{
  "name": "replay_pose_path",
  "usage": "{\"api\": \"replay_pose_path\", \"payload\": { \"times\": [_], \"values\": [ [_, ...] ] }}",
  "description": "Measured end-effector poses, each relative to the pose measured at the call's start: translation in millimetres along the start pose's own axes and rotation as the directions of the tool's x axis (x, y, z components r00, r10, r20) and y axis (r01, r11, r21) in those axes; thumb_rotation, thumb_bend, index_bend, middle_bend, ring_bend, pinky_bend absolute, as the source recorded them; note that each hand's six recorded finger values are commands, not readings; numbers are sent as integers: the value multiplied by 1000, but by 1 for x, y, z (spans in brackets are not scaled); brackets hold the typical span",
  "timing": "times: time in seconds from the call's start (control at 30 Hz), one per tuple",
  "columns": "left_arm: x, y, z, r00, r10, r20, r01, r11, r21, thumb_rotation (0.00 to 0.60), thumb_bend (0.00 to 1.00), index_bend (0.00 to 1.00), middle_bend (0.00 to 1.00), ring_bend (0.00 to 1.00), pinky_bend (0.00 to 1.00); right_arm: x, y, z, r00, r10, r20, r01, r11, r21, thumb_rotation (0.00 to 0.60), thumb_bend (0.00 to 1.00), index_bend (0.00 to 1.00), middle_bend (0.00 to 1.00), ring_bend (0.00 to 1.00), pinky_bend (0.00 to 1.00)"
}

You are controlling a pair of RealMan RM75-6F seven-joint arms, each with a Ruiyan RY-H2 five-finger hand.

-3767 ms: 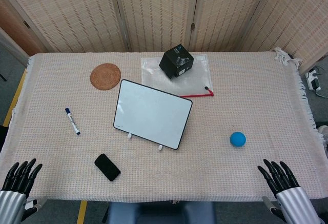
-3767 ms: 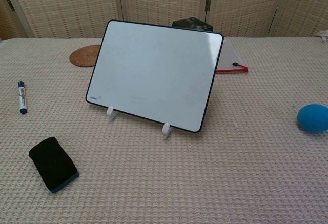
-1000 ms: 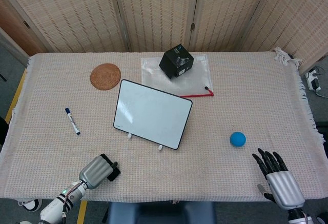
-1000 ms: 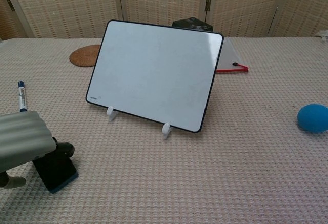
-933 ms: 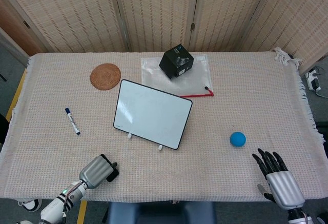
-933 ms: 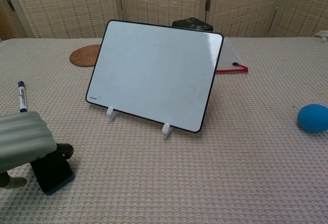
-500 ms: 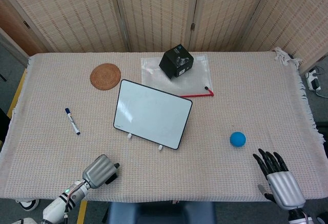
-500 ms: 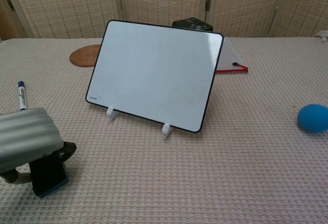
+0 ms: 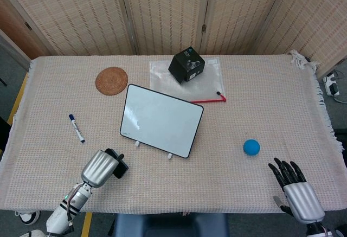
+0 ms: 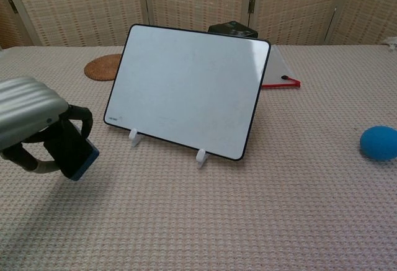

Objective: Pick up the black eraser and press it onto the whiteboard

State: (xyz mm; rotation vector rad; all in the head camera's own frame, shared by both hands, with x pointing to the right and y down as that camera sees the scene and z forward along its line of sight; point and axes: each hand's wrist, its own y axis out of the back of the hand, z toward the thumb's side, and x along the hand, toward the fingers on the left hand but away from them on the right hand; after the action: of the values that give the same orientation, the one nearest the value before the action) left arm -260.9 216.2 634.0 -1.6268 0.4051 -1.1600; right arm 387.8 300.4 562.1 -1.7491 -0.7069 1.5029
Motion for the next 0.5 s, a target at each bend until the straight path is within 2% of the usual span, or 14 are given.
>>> {"api": "replay_pose_path", "payload": {
  "times": [0.13,0.37,0.5],
  "values": [
    [18,7,-9,994,49,-100,-56,996,-68,600,253,718,1000,878,908,2,1,0,1000,-7,0,7,1000,3,600,335,0,0,0,0],
    [44,15,-1,979,95,-181,-107,993,-53,600,254,717,1000,880,910,3,2,-2,1000,-4,7,4,1000,-2,600,335,0,0,0,0],
    [61,22,5,963,141,-230,-162,984,-76,600,273,715,1000,887,917,4,5,-3,1000,-15,12,15,1000,-2,600,335,0,0,0,0]
  ]
}}
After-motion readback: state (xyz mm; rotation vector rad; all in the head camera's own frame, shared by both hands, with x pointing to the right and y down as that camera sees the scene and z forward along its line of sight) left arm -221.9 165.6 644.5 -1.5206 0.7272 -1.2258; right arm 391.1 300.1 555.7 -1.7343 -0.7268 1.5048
